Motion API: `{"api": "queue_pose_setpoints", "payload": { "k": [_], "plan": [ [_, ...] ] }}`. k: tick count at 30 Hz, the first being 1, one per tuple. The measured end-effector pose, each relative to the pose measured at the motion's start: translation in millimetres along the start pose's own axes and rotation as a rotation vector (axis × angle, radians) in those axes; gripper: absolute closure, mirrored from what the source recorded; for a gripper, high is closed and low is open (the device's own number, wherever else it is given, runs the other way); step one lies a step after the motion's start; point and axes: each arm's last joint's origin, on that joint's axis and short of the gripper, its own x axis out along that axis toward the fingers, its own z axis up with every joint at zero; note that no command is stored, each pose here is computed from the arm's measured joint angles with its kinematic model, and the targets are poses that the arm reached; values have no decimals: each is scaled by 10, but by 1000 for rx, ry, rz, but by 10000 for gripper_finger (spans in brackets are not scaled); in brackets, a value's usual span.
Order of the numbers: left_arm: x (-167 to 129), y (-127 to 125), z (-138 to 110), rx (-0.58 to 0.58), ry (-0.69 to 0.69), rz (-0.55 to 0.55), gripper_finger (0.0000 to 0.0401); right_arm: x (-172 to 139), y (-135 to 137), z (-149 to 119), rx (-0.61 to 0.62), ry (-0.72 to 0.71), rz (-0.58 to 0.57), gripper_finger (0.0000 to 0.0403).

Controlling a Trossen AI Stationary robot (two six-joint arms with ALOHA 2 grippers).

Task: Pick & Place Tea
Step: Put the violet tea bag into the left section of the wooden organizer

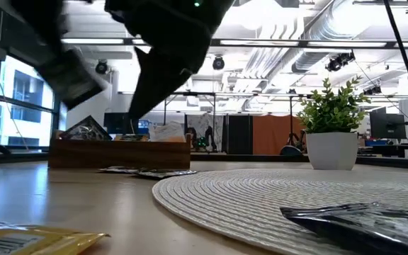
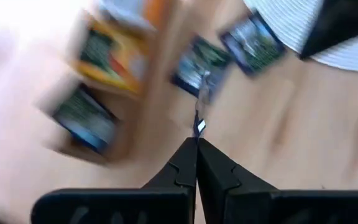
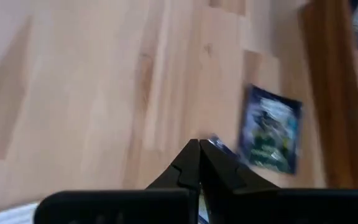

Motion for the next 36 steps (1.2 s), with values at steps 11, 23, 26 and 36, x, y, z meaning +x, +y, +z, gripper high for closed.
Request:
{"api": "queue_pose_setpoints", "payload": {
  "k": [11,23,26,36],
  "plan": [
    [361,635,399,183,266,208,401,137,89,-262,-30,63,-26,400],
    [850,555,392,393,483,234,401,209,53,-335,22,82,11,401],
    [949,545,391,418,523,276,401,209,58,-325,23,72,20,401],
    [1183,489,455,506,512,314,401,209,65,-305,24,54,40,398]
  ]
}}
